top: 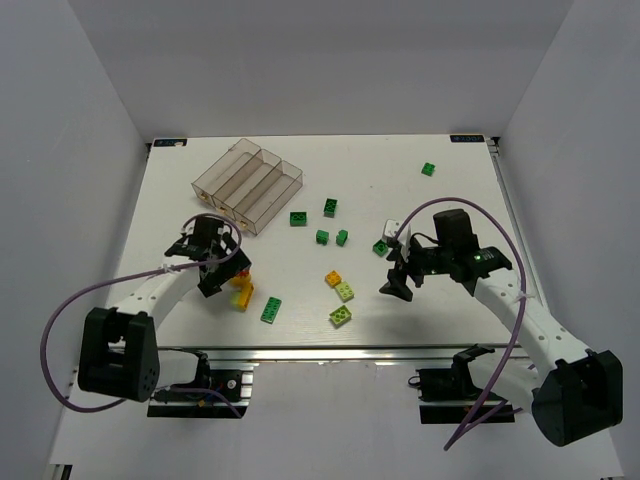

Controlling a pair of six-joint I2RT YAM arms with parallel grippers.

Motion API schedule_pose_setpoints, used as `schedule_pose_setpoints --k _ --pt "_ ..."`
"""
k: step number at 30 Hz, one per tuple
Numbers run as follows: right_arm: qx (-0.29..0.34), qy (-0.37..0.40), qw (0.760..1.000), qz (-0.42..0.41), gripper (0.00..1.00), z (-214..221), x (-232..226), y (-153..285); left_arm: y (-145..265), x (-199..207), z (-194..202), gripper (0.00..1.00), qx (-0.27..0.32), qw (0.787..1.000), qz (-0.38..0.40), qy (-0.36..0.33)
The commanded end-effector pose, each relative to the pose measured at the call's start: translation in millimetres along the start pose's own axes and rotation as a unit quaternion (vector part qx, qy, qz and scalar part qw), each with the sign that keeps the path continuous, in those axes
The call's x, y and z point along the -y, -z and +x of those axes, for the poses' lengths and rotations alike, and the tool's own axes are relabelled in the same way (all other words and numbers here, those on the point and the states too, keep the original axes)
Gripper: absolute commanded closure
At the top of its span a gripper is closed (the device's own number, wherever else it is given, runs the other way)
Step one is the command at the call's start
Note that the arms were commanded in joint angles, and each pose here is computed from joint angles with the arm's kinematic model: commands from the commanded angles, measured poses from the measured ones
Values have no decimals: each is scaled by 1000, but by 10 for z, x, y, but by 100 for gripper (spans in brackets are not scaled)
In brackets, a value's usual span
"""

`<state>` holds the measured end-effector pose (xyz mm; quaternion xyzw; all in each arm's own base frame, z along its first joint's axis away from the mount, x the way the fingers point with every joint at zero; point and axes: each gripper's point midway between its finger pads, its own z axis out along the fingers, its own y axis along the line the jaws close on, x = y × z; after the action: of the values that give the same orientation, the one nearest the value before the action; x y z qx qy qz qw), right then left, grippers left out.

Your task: Sort the legos into containers by color

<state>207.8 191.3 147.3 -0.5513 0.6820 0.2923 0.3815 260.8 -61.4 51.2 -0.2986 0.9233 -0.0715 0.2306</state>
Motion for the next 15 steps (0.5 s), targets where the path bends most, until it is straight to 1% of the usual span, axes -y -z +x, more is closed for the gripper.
schedule_pose_setpoints --k 1,7,10,12,15 --pt "7 15 1000 10 11 -41 11 23 -30 99 -166 2 27 1000 -6 10" --pt "6 17 1000 10 10 -20 14 11 -156 173 -170 6 24 1000 -13 4" --pt "7 18 1000 9 10 -16 13 4 -224 244 -193 7 21 1000 -20 -8" --pt "7 18 1000 9 11 -16 25 0 -270 290 -183 10 18 999 -24 -21" --pt "6 20 1000 12 11 -11 30 1 -369 261 -109 13 6 998 -45 -39"
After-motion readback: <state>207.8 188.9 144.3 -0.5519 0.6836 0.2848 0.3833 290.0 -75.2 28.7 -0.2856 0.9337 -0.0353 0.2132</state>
